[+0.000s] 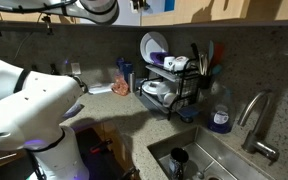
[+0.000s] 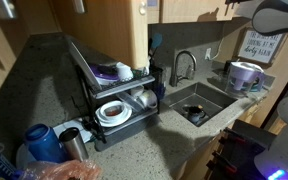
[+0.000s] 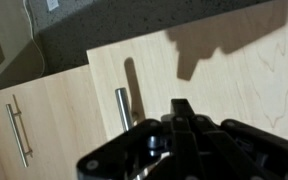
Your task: Close the open upper cabinet doors
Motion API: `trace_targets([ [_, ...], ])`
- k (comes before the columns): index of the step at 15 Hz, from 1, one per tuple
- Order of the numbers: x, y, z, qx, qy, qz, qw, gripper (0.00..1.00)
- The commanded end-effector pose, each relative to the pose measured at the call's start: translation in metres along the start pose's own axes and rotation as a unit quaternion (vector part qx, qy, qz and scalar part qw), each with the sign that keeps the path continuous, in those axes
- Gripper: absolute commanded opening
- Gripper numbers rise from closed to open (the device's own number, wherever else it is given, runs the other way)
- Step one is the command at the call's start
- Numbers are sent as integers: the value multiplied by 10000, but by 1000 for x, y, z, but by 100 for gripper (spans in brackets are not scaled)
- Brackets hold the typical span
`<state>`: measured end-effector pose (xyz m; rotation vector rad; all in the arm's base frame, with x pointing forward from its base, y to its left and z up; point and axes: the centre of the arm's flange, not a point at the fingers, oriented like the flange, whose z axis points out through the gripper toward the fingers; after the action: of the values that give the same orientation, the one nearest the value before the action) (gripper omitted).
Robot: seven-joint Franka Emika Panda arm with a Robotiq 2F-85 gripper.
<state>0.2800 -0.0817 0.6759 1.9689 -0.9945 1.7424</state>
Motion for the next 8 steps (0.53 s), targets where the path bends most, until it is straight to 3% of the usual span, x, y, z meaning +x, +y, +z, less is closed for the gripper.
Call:
trace_targets([
  [1, -3, -19, 50, -254, 280, 215, 9991, 0],
  [8, 5, -29, 89, -581, 464, 494, 9960, 0],
])
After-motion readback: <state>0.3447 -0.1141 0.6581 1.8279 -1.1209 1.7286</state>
